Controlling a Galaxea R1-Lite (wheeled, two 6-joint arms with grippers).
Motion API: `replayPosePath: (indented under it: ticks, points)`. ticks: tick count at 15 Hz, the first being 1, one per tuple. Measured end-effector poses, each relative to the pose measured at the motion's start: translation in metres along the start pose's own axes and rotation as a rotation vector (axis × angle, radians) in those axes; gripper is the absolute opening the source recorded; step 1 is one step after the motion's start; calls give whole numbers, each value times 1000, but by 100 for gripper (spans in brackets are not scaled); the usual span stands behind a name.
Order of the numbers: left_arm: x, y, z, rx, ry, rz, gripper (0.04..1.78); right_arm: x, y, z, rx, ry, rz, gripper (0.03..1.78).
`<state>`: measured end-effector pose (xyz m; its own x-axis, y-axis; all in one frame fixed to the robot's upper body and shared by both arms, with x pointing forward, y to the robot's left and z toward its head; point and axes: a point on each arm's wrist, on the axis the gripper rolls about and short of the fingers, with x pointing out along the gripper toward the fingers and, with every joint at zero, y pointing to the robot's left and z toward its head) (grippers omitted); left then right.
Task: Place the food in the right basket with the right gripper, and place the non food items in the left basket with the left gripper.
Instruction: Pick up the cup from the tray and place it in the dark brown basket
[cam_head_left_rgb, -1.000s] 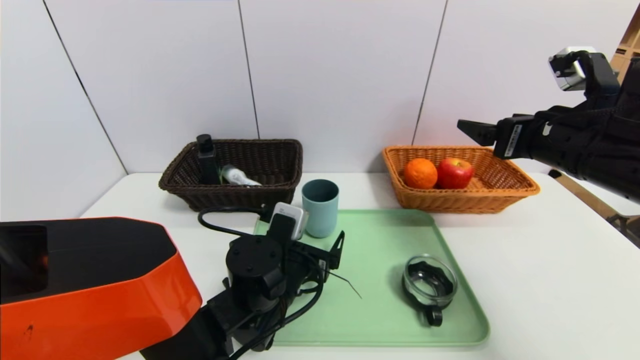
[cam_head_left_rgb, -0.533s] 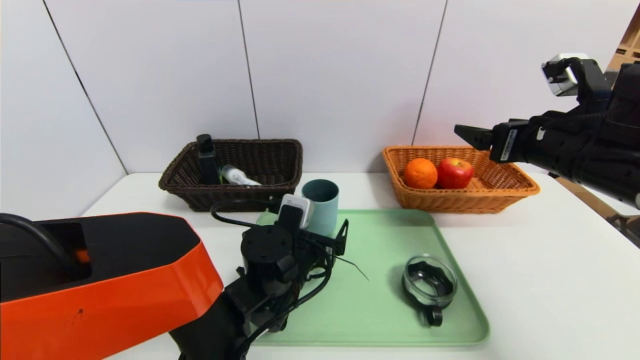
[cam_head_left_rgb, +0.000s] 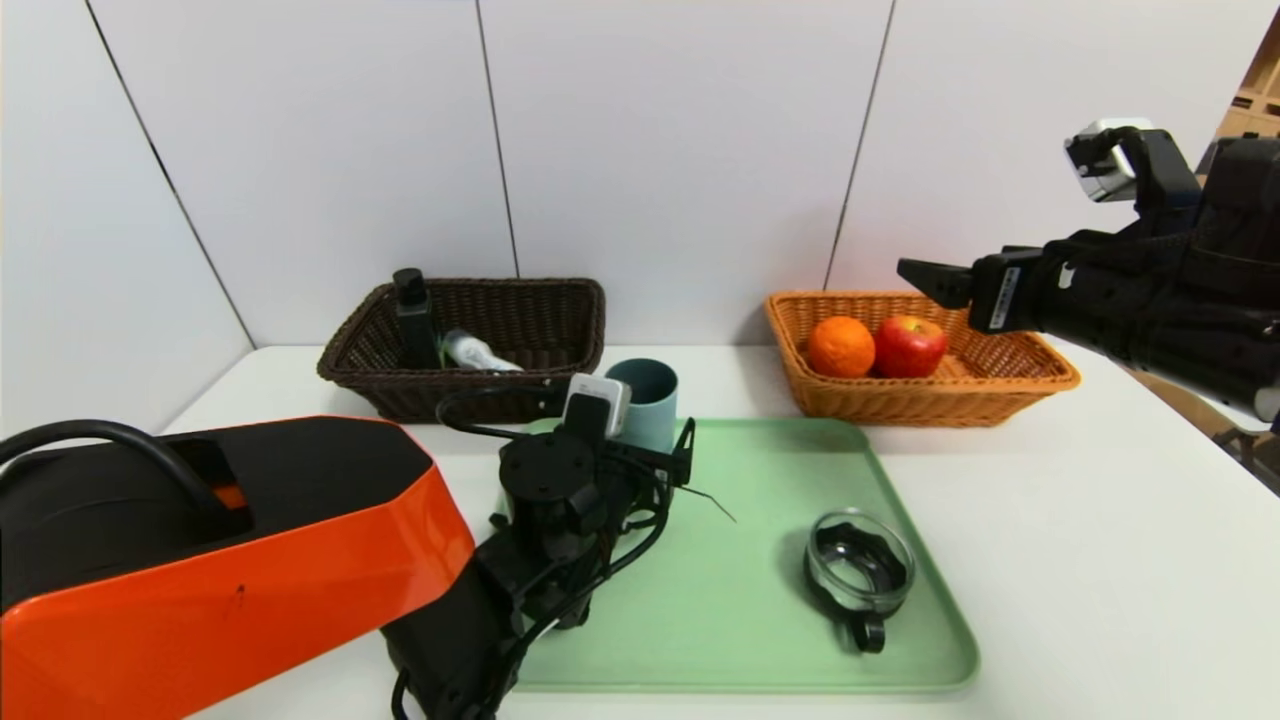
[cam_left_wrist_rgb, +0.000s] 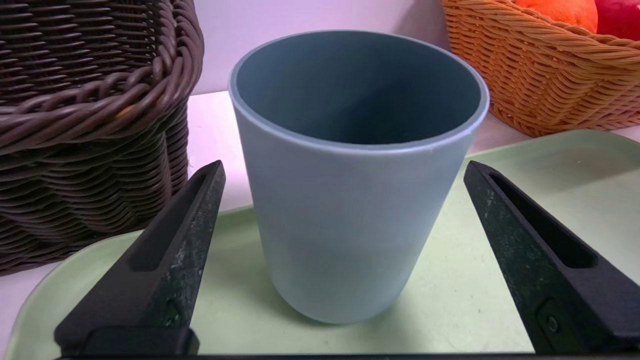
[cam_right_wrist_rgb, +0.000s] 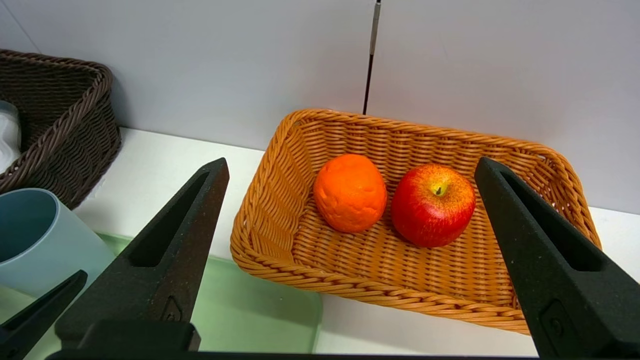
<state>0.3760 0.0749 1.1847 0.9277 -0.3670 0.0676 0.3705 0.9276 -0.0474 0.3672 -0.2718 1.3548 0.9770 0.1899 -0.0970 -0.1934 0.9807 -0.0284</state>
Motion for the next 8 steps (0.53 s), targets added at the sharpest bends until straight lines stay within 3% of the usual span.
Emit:
replayPosePath:
  ticks: [8]
  points:
    - [17, -3, -5, 3, 2, 6, 169, 2, 1, 0, 0, 0, 31, 169]
